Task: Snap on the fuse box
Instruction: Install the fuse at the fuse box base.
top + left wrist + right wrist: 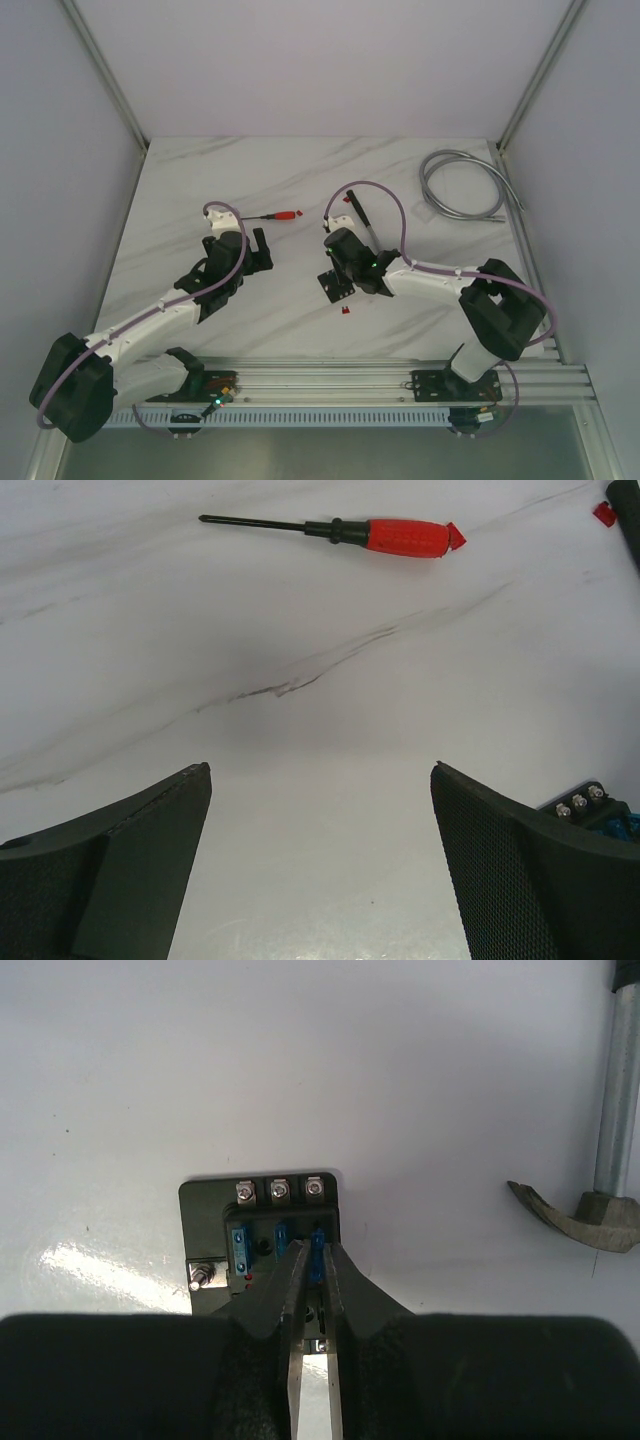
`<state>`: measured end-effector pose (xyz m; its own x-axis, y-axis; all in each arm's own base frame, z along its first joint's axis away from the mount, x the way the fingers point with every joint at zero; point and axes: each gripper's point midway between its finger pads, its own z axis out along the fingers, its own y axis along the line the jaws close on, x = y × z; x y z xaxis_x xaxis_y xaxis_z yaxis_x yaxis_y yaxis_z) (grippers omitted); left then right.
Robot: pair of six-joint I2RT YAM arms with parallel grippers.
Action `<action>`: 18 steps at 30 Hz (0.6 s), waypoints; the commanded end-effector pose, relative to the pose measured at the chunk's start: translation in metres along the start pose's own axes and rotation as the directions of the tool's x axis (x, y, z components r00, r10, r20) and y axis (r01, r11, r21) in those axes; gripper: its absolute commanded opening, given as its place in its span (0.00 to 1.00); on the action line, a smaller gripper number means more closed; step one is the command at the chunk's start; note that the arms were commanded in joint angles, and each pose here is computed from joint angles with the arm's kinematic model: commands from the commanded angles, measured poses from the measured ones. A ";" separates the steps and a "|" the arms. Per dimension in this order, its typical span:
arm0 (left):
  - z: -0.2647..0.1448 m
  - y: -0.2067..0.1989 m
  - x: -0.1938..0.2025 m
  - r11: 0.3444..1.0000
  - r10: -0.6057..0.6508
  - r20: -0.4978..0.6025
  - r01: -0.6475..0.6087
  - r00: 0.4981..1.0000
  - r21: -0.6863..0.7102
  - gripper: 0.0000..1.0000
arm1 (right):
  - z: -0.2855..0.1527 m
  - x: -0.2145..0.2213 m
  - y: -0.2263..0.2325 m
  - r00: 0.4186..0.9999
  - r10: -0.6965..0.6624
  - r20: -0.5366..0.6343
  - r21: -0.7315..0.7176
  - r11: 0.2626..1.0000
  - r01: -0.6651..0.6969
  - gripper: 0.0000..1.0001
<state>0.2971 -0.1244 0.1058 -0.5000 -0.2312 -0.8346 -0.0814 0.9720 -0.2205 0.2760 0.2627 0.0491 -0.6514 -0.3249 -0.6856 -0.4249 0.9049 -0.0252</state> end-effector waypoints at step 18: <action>0.000 0.003 0.004 1.000 0.003 -0.013 -0.003 1.000 -0.002 1.00 | 0.005 0.033 -0.003 0.983 -0.074 -0.169 -0.079 0.995 0.062 0.16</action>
<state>0.2973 -0.1240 0.1058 -0.5003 -0.2318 -0.8343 -0.0819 0.9719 -0.2209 0.2763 0.2649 0.0459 -0.6645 -0.3489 -0.6609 -0.4635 0.8861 -0.0018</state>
